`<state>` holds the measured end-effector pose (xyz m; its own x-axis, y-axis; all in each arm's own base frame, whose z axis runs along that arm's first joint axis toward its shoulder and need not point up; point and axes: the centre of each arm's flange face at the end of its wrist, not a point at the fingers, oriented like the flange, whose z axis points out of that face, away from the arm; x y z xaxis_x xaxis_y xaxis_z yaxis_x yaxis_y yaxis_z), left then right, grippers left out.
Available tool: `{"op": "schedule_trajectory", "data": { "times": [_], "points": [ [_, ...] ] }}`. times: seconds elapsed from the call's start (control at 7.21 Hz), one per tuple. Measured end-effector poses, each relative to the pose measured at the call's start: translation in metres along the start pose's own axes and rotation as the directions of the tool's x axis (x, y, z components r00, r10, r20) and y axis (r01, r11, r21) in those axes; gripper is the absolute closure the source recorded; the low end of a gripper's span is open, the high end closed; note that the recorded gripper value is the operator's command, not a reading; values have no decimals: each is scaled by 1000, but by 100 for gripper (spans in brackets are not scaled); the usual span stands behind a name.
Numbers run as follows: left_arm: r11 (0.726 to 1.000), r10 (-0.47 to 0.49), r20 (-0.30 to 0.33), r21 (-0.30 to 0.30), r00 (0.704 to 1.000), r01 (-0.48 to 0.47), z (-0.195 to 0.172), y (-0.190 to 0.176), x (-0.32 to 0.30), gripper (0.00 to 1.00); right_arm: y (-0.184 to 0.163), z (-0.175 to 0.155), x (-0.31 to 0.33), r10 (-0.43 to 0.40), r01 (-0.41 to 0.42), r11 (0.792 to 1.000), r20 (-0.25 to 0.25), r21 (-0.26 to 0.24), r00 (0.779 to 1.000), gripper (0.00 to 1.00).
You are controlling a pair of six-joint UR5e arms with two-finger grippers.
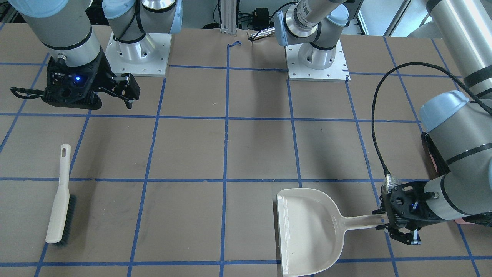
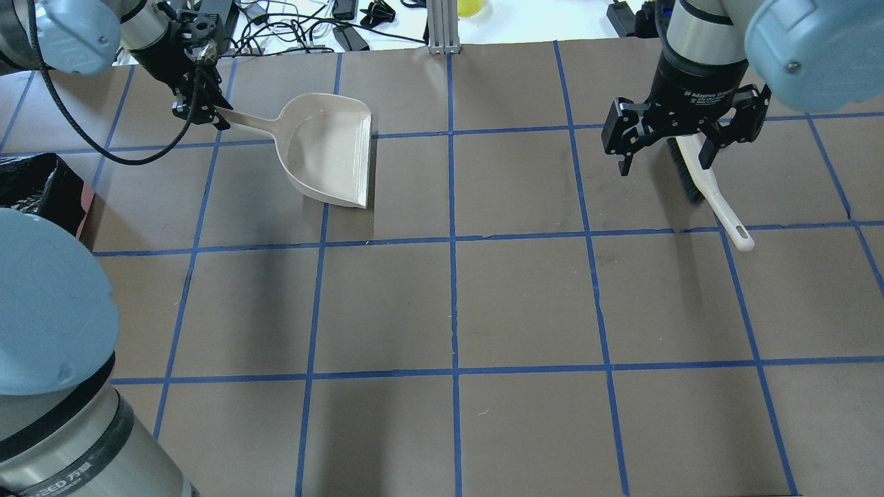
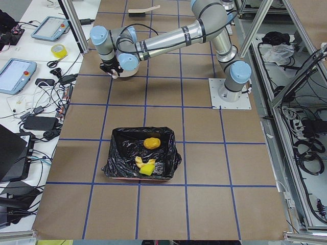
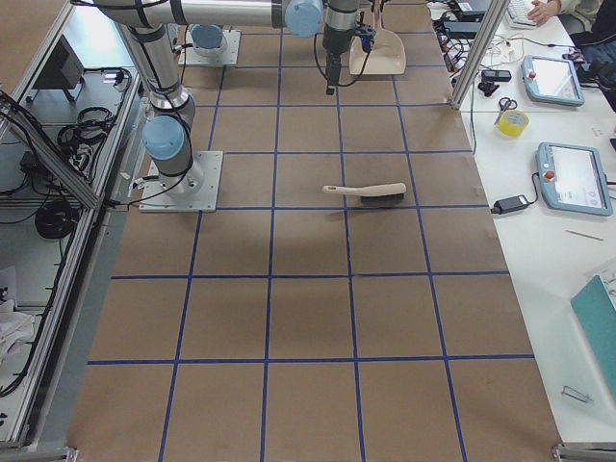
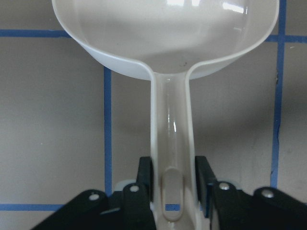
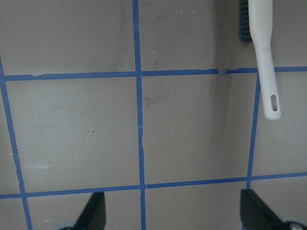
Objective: Sweep and dump trash into bin
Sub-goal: 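Carry the dustpan forward and lower it toward the table with the left gripper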
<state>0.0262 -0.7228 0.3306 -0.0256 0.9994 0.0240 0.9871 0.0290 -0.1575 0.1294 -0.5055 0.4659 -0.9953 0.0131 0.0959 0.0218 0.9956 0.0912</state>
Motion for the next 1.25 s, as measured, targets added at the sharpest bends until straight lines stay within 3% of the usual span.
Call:
{"op": "schedule_trajectory", "data": {
  "times": [1.25],
  "points": [
    [1000,8,-5,18,1000,-8,6,3,-1,100,1,2,0,-3,3,1000,-2,-11,1000,0]
  ]
}}
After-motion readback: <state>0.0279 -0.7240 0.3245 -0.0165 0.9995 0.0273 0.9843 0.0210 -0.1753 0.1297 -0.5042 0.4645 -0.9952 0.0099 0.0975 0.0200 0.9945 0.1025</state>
